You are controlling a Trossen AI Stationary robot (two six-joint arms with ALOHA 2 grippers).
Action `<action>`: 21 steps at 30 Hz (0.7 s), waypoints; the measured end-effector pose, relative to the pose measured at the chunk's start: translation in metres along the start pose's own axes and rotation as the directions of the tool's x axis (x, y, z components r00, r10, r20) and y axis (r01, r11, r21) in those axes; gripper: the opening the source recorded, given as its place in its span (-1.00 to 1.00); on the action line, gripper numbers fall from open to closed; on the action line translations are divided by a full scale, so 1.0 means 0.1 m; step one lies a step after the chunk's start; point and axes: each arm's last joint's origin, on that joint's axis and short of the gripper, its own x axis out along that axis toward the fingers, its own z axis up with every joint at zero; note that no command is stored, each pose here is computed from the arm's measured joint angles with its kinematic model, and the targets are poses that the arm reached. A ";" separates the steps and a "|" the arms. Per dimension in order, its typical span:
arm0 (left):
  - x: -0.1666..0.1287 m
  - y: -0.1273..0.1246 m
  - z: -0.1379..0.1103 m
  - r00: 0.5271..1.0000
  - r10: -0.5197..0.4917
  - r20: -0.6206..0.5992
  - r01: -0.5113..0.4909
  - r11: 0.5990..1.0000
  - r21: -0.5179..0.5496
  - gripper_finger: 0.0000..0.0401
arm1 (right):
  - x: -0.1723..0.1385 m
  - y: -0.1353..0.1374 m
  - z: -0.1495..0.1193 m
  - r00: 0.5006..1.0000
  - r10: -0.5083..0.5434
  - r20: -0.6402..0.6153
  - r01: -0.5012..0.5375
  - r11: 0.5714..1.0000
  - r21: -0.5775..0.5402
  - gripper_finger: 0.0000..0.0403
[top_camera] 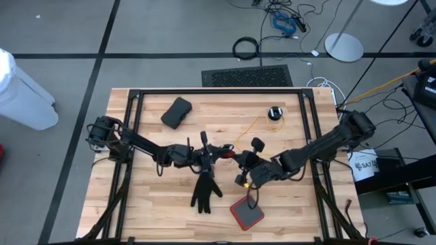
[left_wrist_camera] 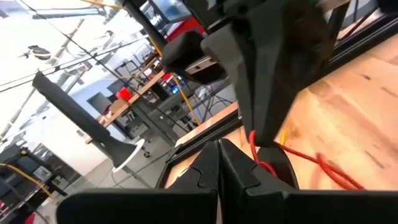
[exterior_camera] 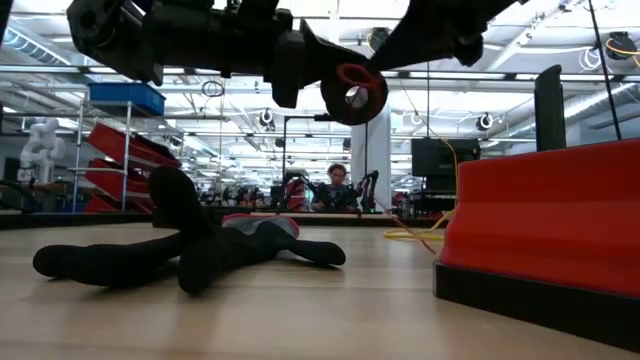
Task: Coil cords
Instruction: Coil the red wire onto the black spool
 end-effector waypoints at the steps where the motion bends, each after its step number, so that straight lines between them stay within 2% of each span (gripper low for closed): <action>1: 0.00 -0.01 0.01 1.000 -0.004 0.004 0.004 1.000 -0.001 -1.00 | -0.02 -0.02 0.00 1.000 0.007 -0.016 -0.007 1.000 -0.011 -1.00; 4: -0.01 -0.03 0.03 1.000 -0.013 0.016 0.013 1.000 -0.005 -1.00 | -0.07 -0.08 -0.01 0.998 0.016 -0.068 -0.019 0.999 -0.047 -1.00; 11: -0.04 -0.07 0.07 0.999 -0.027 0.034 0.028 0.999 -0.016 -1.00 | -0.08 -0.18 -0.10 0.985 -0.036 -0.166 0.013 0.991 -0.133 -1.00; 21: -0.05 -0.04 0.16 0.994 0.003 0.114 0.009 0.995 -0.100 -1.00 | -0.07 -0.25 -0.13 0.977 -0.115 -0.177 0.083 0.980 -0.181 -1.00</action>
